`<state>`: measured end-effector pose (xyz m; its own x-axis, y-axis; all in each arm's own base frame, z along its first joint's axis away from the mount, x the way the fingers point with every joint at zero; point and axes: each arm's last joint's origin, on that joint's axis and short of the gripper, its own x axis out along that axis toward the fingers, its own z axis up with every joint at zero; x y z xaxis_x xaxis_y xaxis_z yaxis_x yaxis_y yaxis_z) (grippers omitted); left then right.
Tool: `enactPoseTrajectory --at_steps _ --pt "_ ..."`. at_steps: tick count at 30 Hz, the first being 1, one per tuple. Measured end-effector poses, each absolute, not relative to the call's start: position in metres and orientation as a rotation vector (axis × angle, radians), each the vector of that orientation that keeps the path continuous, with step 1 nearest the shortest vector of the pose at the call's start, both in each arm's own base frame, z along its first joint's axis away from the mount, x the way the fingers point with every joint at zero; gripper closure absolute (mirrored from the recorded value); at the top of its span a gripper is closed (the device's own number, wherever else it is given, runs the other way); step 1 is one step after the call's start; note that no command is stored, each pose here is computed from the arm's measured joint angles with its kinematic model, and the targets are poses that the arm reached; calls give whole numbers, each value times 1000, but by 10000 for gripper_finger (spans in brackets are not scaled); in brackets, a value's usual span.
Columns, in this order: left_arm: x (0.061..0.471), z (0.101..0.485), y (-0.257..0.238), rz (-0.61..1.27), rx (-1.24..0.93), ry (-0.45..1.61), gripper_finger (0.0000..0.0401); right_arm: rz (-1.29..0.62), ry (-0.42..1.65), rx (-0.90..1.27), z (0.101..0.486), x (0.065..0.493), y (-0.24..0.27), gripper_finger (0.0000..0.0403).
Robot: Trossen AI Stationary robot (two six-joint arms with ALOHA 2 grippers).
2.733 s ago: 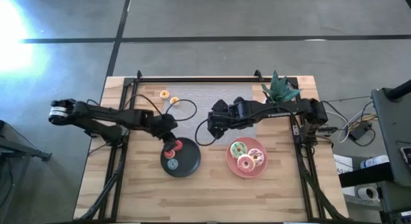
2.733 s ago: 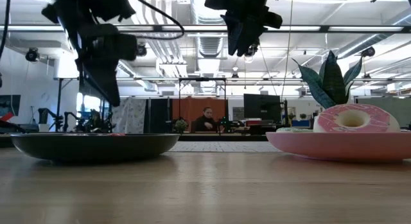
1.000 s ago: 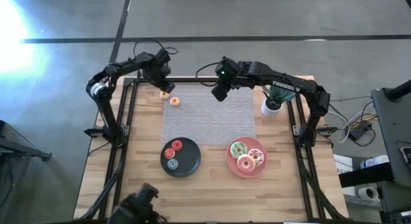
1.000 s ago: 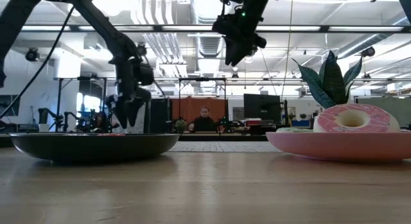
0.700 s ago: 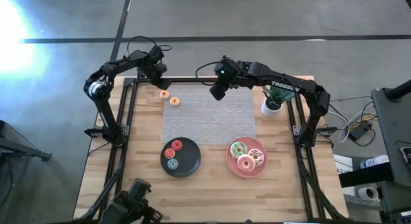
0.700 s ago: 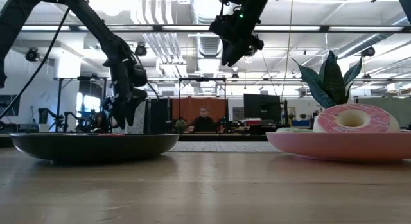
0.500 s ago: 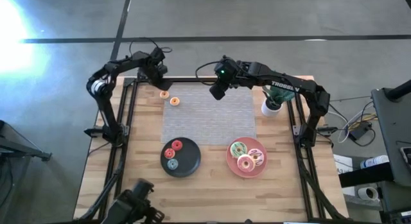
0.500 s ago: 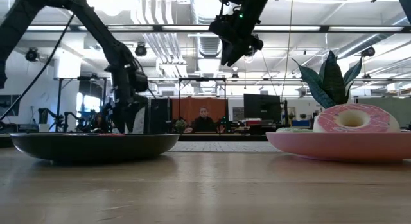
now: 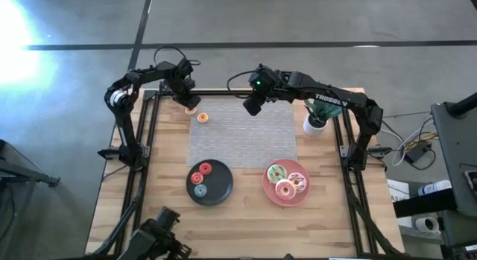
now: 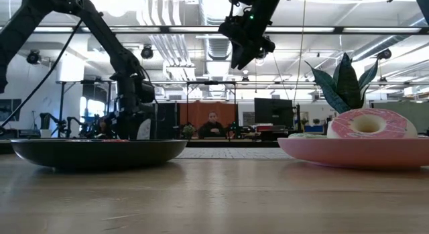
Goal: Pick & Place donuts
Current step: Put the small yellow donut on the black plate
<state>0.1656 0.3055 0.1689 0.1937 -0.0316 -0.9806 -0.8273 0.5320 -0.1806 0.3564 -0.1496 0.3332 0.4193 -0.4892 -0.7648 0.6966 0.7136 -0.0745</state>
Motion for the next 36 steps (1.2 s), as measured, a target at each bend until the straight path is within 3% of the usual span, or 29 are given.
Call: enactPoseTrajectory --at_steps 12,21,27,36 --pt "167 163 304 631 -854 1230 390 -766 858 275 333 355 -153 284" --pt "165 187 295 641 -859 1168 400 -702 855 314 333 354 -157 284" --pt "165 246 275 535 -860 851 401 -600 832 326 334 357 -158 284" --pt "179 319 209 -19 -753 285 401 -330 627 373 348 370 -164 284"
